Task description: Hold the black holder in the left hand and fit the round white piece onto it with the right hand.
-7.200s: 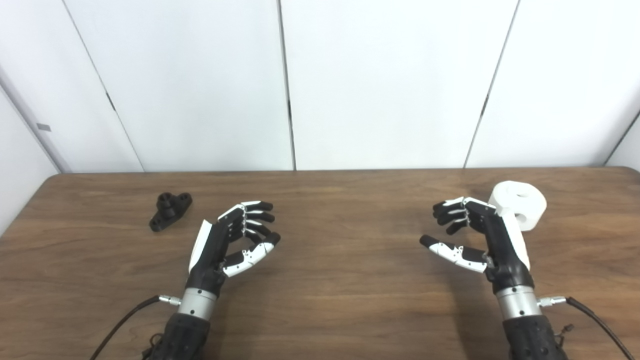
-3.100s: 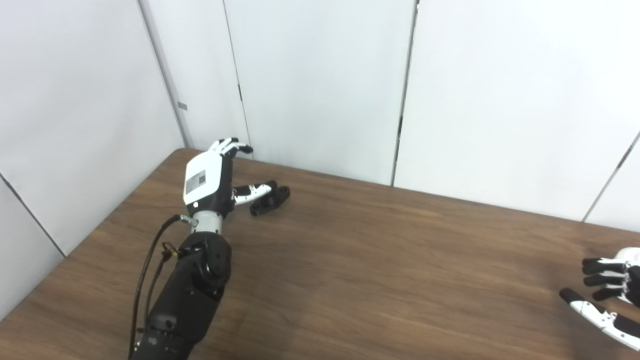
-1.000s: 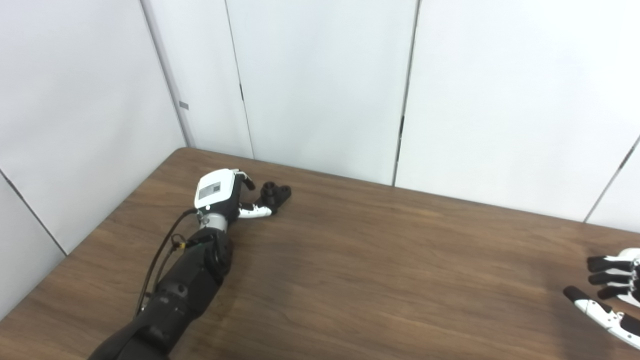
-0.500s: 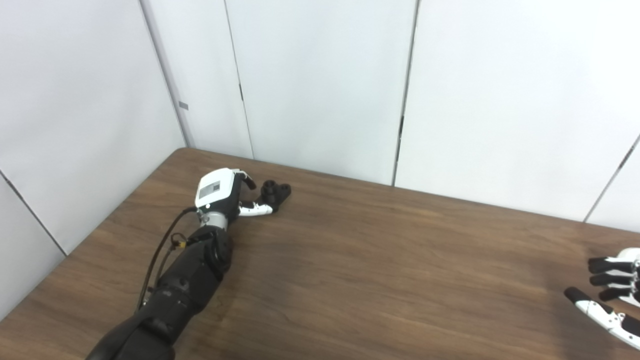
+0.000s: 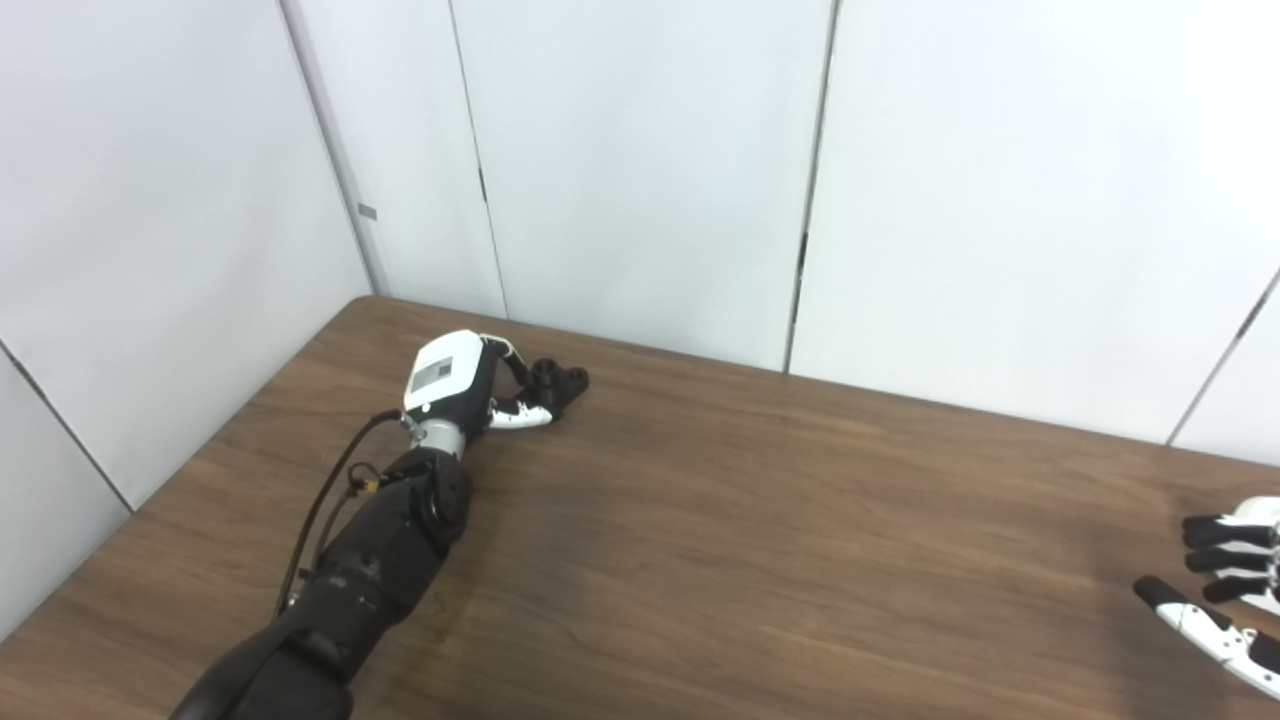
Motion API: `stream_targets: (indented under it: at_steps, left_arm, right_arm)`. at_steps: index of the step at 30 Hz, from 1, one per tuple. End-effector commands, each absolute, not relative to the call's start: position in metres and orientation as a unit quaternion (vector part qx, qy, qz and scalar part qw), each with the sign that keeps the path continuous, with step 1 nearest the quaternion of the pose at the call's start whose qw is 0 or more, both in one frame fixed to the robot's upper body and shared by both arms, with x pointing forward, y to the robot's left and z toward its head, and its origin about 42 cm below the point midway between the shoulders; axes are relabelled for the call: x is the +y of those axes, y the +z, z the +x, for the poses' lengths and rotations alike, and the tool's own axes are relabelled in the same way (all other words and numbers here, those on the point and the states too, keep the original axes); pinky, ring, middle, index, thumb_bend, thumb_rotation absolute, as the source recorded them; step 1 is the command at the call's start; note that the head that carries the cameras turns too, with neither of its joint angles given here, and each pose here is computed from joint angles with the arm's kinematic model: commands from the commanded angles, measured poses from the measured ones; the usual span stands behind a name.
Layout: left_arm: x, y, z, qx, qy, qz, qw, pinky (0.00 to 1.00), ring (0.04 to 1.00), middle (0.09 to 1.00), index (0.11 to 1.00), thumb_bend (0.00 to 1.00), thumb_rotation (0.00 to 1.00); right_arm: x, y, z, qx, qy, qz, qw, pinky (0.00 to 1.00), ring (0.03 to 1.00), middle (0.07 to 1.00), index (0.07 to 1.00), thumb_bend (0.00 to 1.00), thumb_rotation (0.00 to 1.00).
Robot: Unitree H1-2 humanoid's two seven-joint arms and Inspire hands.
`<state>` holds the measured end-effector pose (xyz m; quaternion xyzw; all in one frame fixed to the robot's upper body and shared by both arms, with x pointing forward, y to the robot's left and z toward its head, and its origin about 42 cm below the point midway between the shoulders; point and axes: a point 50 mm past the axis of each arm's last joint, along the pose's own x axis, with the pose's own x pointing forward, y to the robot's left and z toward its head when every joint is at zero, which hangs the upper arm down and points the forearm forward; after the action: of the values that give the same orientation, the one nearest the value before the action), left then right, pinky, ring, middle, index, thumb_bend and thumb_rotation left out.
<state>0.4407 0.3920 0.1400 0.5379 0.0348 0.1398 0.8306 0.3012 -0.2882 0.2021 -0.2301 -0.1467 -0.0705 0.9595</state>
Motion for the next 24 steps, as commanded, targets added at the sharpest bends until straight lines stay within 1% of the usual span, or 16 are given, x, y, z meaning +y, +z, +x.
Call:
stream_targets:
  at_steps: [1, 5, 7, 13, 16, 17, 20, 24]
  left_arm:
    - [0.399, 0.151, 0.446, 0.027, 0.135, 0.548, 0.825, 0.72, 0.870, 0.812, 0.484, 0.52, 0.06]
    - [0.397, 0.148, 0.445, 0.031, 0.123, 0.551, 0.825, 0.72, 0.863, 0.819, 0.486, 0.52, 0.06]
    - [0.395, 0.147, 0.444, 0.028, 0.122, 0.549, 0.827, 0.70, 0.849, 0.812, 0.486, 0.52, 0.06]
    - [0.392, 0.145, 0.444, 0.038, 0.113, 0.532, 0.838, 0.72, 0.886, 0.833, 0.487, 0.52, 0.05]
    - [0.391, 0.146, 0.443, 0.037, 0.102, 0.531, 0.841, 0.72, 0.889, 0.837, 0.487, 0.52, 0.06]
    - [0.390, 0.146, 0.442, 0.035, 0.096, 0.529, 0.843, 0.72, 0.889, 0.837, 0.487, 0.52, 0.06]
    - [0.388, 0.146, 0.439, 0.027, 0.079, 0.522, 0.849, 0.78, 0.903, 0.842, 0.487, 0.52, 0.06]
    - [0.383, 0.150, 0.435, 0.009, 0.060, 0.512, 0.857, 0.78, 0.894, 0.839, 0.485, 0.52, 0.06]
  right_arm:
    - [-0.290, 0.220, 0.304, -0.184, -0.073, -0.234, 0.952, 0.42, 0.543, 0.630, 0.496, 0.50, 0.12]
    - [-0.291, 0.220, 0.305, -0.184, -0.074, -0.237, 0.951, 0.42, 0.543, 0.631, 0.496, 0.50, 0.12]
    - [-0.292, 0.221, 0.305, -0.183, -0.074, -0.235, 0.952, 0.43, 0.545, 0.631, 0.496, 0.50, 0.12]
    - [-0.294, 0.222, 0.306, -0.186, -0.074, -0.237, 0.951, 0.42, 0.541, 0.625, 0.496, 0.50, 0.13]
    - [-0.294, 0.222, 0.305, -0.184, -0.076, -0.239, 0.950, 0.42, 0.540, 0.625, 0.496, 0.50, 0.13]
    - [-0.294, 0.222, 0.306, -0.183, -0.077, -0.239, 0.950, 0.42, 0.539, 0.625, 0.496, 0.50, 0.13]
    - [-0.294, 0.222, 0.306, -0.184, -0.079, -0.239, 0.950, 0.42, 0.540, 0.626, 0.496, 0.50, 0.13]
    - [-0.293, 0.223, 0.307, -0.188, -0.077, -0.238, 0.950, 0.41, 0.537, 0.623, 0.496, 0.50, 0.13]
